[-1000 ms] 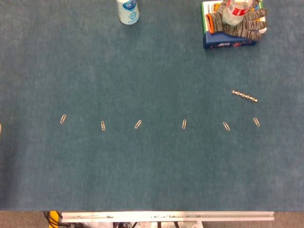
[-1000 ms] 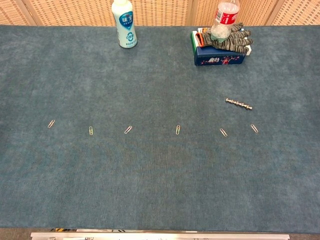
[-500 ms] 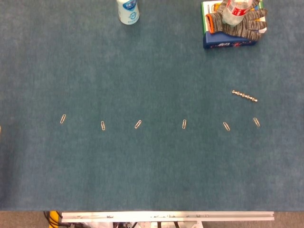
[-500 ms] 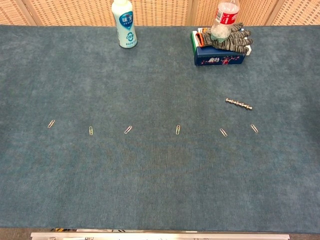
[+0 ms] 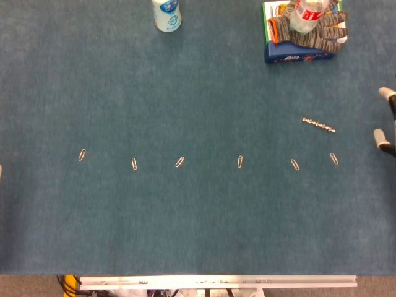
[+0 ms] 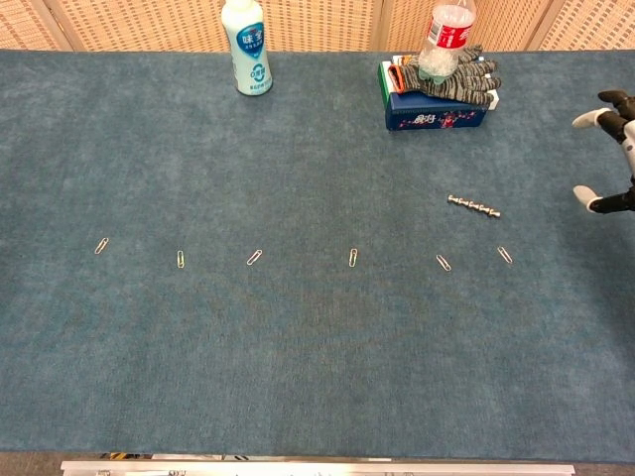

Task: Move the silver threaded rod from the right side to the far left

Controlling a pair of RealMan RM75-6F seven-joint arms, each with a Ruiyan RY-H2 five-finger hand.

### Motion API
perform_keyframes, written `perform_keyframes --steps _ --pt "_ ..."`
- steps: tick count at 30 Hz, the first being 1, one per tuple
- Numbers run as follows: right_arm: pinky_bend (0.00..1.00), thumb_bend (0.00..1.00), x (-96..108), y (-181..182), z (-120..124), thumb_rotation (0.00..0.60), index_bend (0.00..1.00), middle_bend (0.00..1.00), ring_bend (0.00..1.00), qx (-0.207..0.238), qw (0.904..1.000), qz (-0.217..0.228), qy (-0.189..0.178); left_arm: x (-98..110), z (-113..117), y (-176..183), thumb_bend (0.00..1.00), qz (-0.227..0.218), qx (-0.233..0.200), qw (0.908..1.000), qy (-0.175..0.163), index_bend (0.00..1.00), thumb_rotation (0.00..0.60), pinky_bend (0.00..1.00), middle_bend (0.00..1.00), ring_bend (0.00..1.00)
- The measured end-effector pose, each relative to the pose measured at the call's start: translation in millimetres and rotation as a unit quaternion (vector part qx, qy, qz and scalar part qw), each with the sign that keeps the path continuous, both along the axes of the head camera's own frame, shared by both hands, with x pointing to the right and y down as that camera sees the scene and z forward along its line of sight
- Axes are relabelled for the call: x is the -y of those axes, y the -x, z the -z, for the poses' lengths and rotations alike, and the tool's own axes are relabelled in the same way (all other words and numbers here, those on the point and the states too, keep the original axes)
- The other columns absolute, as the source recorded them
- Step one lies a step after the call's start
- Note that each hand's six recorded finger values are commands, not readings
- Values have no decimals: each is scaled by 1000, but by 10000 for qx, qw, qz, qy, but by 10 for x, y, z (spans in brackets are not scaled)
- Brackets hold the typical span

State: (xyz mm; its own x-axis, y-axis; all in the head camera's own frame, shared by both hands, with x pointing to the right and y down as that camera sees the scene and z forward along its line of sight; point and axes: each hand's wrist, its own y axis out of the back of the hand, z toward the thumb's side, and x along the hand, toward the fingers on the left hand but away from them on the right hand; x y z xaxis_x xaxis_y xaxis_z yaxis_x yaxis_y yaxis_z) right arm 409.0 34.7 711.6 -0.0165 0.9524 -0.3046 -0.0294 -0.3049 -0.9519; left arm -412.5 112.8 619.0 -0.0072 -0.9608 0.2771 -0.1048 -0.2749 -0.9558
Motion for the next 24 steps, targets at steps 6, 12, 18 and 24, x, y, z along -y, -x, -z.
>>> perform_keyframes --steps 6,12,18,24 --pt "61 246 -16 122 -139 600 272 51 0 50 9998 -29 193 1 0 12 448 17 8 10000 16 486 600 248 428 267" --pt "56 251 -40 189 -212 600 334 51 0 -73 9992 -129 382 3 5 17 448 22 -6 10000 23 486 600 250 428 267" --pt "50 265 -62 244 -263 600 359 51 0 -253 9966 -354 699 -2 10 15 448 17 -28 10000 36 486 600 252 428 269" --pt "50 274 -44 300 -304 600 365 51 0 -406 9941 -448 897 -7 19 20 448 28 -56 10000 45 486 600 253 428 269"
